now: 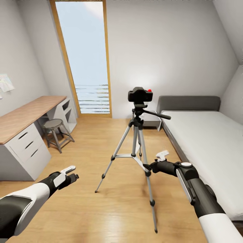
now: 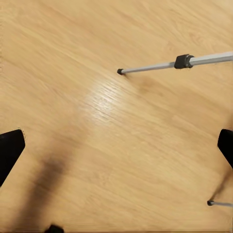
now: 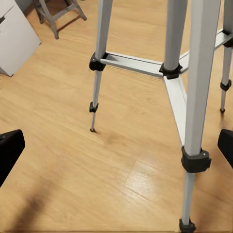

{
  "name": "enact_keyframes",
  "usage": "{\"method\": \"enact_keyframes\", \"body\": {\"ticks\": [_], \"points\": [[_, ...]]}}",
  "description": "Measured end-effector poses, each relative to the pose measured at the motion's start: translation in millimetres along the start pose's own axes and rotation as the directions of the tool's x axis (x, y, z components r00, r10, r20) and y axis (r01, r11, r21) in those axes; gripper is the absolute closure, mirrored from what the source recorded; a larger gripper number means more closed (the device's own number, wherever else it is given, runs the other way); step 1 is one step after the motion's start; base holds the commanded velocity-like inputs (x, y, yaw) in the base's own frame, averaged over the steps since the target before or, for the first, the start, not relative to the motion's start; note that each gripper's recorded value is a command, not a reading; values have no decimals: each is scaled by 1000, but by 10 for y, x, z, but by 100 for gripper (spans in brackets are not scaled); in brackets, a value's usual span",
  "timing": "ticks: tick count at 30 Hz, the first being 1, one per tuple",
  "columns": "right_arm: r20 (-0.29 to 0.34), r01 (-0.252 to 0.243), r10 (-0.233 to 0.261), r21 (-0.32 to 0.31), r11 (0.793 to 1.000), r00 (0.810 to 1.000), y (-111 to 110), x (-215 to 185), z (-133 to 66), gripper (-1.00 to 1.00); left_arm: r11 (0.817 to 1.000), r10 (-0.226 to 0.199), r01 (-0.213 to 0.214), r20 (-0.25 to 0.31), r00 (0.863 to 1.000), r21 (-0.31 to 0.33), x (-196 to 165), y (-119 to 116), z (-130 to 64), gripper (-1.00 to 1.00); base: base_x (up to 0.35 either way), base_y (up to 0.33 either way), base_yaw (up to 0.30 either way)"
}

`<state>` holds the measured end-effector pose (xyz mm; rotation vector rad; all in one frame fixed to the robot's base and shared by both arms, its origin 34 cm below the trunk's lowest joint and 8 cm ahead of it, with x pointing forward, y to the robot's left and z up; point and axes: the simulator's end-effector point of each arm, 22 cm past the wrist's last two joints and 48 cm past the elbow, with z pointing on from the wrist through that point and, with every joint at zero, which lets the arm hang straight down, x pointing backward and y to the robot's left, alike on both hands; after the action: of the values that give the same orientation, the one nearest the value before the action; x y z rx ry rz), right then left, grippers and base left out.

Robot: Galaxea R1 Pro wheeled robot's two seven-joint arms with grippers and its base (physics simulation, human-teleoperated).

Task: Attach the digital camera to the camera tripod in the bedroom.

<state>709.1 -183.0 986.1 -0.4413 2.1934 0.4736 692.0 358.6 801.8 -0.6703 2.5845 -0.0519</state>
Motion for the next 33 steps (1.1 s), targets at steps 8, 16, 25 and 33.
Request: {"method": "enact_keyframes", "body": {"ticks": [8, 16, 25, 33], "points": [[-2, -1, 1, 3, 1000, 1000, -14, 8, -4, -100, 1000, -6, 6, -7, 1000, 0, 22, 5, 4, -100, -326, 0, 0], [-12, -1, 2, 49, 999, 1000, -213, 103, -49, -100, 999, -18, 18, -22, 1000, -33, 131, 238, 29, -100, -171, 0, 0], [-67, -75, 79, 70, 995, 995, -353, 457, -48, -100, 999, -5, 1, -92, 996, -40, 618, 289, 115, -100, 0, 0, 0], [-147, -119, 129, 70, 990, 981, -457, 769, -94, -100, 999, -3, -4, -136, 991, -53, 970, 374, 160, -100, 0, 0, 0]]}}
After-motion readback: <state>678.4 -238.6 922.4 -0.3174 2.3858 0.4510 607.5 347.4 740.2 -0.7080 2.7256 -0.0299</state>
